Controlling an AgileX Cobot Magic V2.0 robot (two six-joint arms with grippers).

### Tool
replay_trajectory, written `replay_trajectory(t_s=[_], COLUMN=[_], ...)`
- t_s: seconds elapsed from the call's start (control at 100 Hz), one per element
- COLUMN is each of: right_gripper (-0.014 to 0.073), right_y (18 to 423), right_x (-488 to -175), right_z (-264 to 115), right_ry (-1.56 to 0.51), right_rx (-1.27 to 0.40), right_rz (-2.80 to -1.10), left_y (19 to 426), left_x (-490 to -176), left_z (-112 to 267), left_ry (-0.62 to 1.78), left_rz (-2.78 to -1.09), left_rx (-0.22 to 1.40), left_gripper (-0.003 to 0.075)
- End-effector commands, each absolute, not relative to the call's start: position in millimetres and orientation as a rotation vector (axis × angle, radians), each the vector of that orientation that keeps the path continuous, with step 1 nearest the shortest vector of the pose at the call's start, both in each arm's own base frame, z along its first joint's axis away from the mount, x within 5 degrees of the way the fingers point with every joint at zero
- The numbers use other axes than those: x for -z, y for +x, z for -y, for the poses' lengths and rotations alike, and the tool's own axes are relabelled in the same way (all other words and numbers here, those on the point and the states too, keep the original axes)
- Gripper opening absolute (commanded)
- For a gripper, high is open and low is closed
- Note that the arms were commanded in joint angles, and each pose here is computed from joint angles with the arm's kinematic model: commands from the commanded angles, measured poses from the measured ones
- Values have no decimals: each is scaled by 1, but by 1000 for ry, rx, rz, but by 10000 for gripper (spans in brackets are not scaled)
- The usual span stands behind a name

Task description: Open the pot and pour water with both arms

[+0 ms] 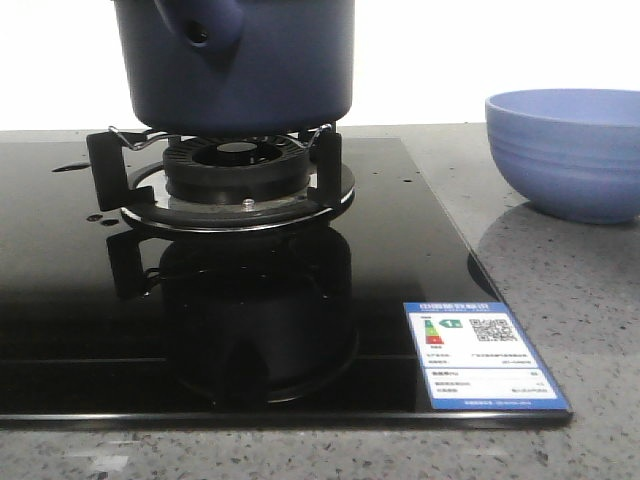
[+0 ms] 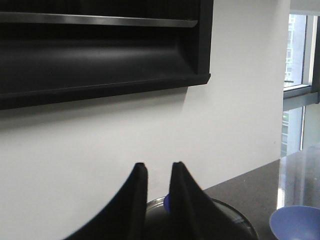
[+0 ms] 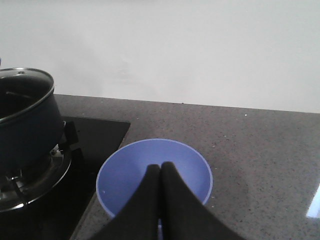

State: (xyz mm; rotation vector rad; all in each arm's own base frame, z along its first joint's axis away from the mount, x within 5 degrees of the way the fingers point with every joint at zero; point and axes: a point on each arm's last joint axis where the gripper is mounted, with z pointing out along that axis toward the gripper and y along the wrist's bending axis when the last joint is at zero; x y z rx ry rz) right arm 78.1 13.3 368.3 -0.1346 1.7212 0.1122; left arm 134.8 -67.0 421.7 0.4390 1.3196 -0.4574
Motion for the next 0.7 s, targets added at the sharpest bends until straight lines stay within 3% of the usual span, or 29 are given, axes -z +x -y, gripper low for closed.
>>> replay_trajectory(t_s=[0.0,0.15,0.33,0.69], right_gripper=[-65,-65,-65,-65], right_y=[71,63,51,39], right_x=[-367,-346,-331,-333], right_z=[-13,-14,-14,-12], right_ry=[-145,-171,-191,-172], right_rx=[-102,-137,-171,-176], right_rz=[-1586,-1541,-1482,-1384], left_y=[98,61,46,46], left_x=[-416,-376,-331,-297], left_z=[55,44,31,21], left_ry=[395,410,267,173], left_rz=[-1250,-1224,-1270,-1317], left_rx=[474,436,446,384], left_gripper=[-20,-20,-20,-20])
